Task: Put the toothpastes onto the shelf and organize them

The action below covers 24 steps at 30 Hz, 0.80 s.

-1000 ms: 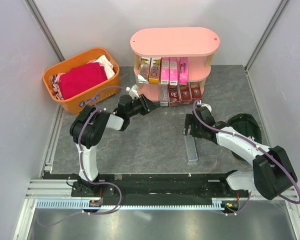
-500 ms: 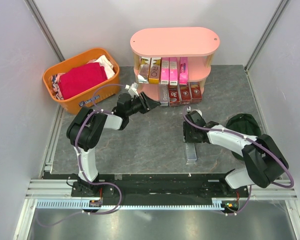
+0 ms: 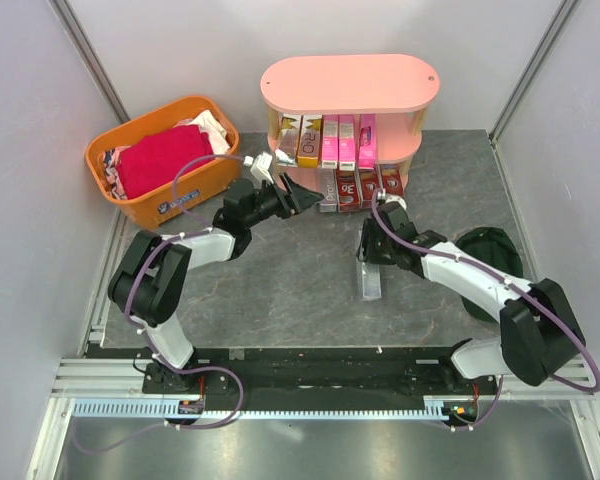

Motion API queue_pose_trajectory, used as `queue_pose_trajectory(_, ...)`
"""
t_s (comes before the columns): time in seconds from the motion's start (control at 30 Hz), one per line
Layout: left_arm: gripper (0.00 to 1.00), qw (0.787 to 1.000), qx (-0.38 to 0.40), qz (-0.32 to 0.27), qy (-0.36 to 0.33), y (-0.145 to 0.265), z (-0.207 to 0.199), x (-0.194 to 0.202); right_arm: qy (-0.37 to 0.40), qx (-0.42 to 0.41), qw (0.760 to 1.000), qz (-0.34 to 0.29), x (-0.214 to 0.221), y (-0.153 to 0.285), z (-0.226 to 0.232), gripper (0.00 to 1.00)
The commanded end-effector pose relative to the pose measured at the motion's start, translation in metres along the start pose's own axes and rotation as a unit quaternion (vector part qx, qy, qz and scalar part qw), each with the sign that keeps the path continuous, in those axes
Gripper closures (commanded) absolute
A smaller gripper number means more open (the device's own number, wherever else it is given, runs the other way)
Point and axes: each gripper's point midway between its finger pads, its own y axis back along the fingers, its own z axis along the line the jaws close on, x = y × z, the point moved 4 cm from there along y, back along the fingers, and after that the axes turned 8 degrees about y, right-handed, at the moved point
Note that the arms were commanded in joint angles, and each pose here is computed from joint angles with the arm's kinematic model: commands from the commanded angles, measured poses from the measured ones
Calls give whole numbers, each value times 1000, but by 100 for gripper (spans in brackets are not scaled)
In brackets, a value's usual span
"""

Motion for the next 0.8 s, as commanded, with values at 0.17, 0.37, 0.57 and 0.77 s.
queue_pose_trajectory(0.17,24,994,67,5,-84,1,-68,-2,-132,-74,973,-174,-100,47,3,84)
queue_pose_trajectory(0.37,24,989,90,18,-117,-4,-109,8,-230,-102,926,-283,-151,90,-15,89)
queue_pose_trajectory(0.57,24,979,102,15,-176,-5,-147,23,-333,-151,859,-358,-184,126,-38,96)
queue_pose_trajectory(0.77,23,974,110,-2,-196,1,-167,27,-424,-257,772,-397,-189,147,-44,97)
